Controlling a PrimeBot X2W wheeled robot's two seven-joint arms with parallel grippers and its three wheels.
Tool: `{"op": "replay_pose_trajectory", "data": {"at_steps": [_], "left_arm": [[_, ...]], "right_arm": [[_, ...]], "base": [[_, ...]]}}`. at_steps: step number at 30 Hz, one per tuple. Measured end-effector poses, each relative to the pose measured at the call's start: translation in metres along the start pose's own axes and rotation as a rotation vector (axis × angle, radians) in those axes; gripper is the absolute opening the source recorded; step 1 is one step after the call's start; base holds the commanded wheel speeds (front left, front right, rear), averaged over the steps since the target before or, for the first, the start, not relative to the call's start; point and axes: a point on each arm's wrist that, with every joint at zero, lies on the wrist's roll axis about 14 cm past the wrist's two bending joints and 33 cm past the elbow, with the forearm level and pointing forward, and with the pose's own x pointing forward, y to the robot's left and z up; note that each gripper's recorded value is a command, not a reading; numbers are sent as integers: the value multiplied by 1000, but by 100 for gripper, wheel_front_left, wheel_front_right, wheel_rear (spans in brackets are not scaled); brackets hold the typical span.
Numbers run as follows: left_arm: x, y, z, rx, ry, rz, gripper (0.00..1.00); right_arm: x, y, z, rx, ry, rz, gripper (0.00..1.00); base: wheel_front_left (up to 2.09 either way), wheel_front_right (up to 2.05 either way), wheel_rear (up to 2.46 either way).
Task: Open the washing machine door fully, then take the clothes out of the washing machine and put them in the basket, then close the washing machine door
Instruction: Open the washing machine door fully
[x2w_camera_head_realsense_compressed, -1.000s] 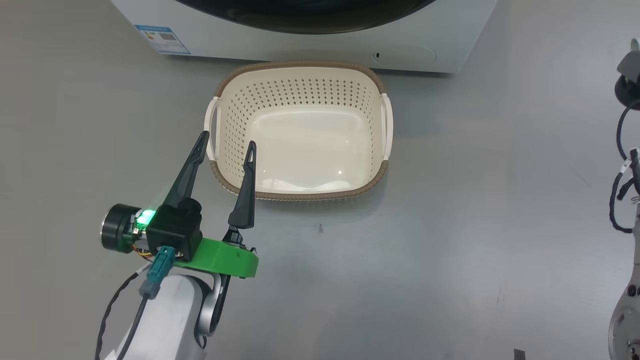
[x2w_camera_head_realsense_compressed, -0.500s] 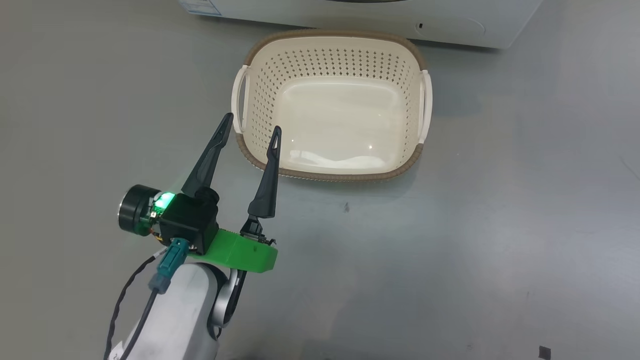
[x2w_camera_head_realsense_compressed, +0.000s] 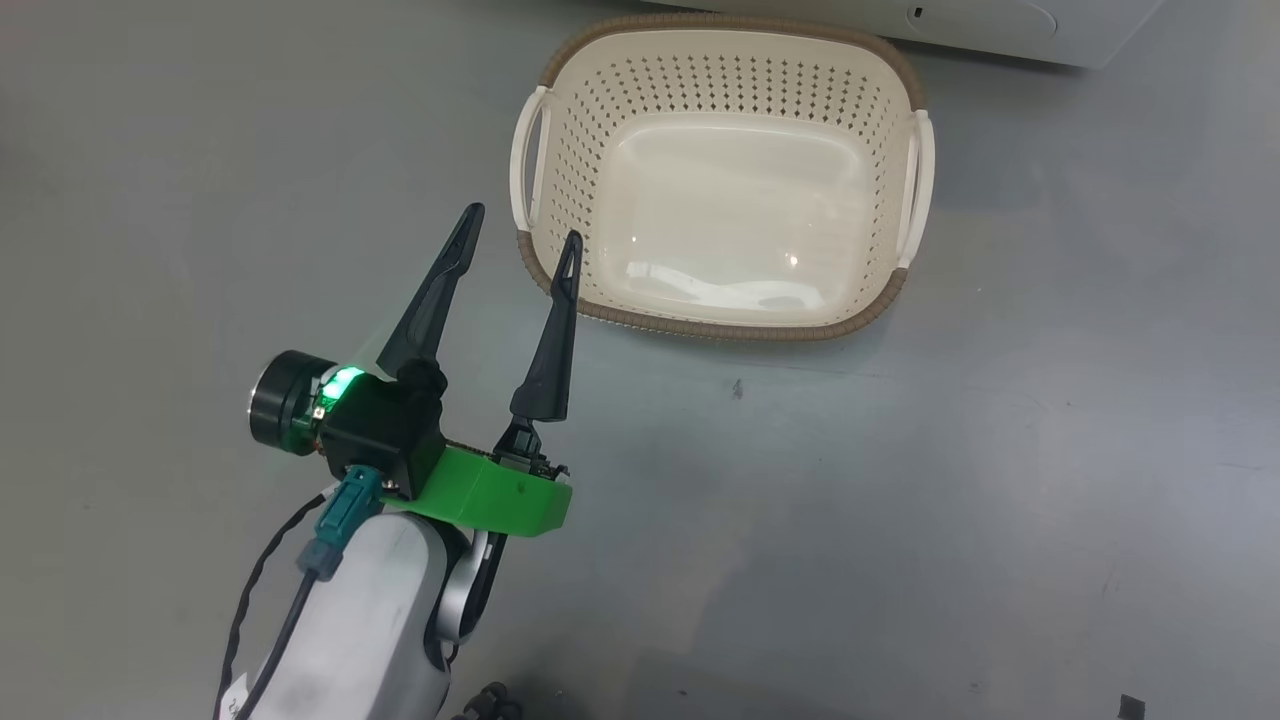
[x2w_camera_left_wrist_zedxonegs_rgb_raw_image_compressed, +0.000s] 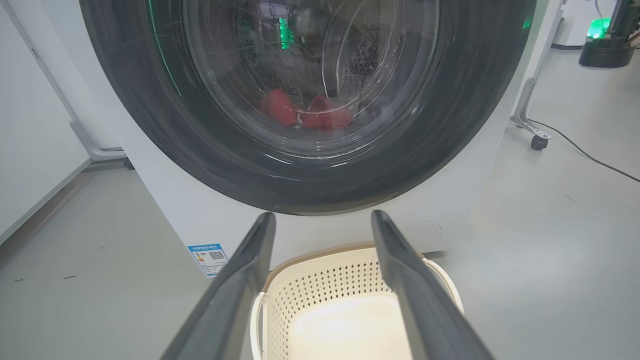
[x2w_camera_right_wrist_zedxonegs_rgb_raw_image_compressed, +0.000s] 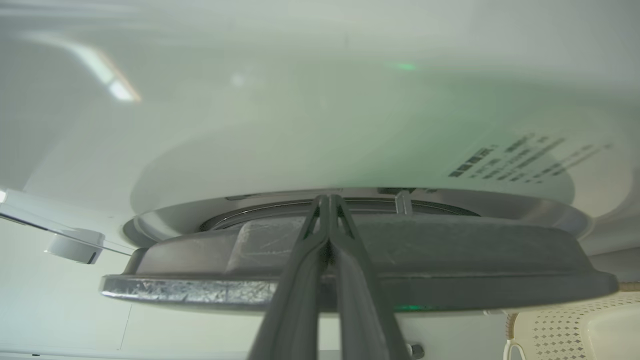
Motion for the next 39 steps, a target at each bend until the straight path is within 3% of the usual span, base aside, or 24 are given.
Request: {"op": "replay_pose_trajectory", "data": {"at_steps": [20, 39], "left_arm": [[1, -1, -1, 4, 5, 0, 100], [0, -2, 4, 3, -6, -1, 100]], "right_arm": [[11, -7, -7, 64, 97, -6, 0], [-2, -8, -33, 111, 294, -38, 0]], "base": [[0, 0, 0], [0, 0, 0]]}}
